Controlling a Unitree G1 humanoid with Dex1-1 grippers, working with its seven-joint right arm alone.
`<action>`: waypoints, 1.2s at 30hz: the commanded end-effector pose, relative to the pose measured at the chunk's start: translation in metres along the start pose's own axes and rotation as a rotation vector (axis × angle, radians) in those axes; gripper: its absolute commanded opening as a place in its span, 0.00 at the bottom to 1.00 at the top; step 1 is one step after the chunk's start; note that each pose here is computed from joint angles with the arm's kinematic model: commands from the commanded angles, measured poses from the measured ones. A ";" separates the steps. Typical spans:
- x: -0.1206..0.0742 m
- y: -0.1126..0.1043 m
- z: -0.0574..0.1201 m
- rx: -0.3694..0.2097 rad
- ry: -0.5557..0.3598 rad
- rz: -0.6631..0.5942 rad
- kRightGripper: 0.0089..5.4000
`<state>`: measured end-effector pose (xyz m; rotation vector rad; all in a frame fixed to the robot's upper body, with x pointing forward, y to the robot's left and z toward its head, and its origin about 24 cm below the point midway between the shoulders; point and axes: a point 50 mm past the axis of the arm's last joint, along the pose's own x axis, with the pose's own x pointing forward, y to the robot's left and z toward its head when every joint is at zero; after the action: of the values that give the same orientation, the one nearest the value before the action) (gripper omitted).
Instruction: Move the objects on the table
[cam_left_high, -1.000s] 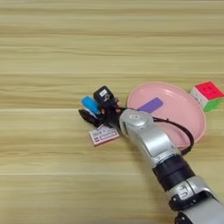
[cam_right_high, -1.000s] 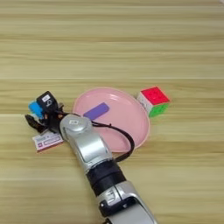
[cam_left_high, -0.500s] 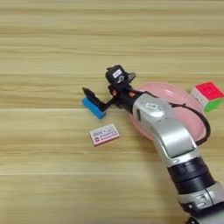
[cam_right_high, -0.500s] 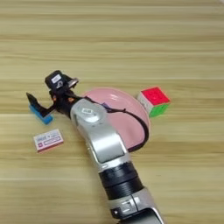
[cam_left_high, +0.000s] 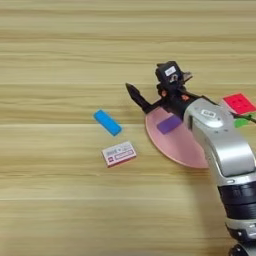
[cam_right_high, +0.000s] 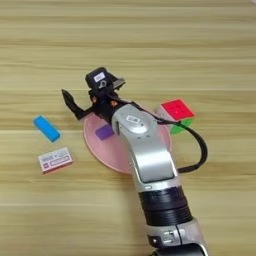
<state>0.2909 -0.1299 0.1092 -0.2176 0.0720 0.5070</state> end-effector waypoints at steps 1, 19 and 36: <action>-0.007 -0.024 0.017 -0.066 -0.070 -0.096 1.00; -0.019 -0.049 -0.035 -0.200 0.144 -0.185 1.00; -0.010 -0.037 -0.046 -0.279 0.189 -0.105 1.00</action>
<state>0.2905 -0.1774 0.0482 -0.4756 0.2717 0.3900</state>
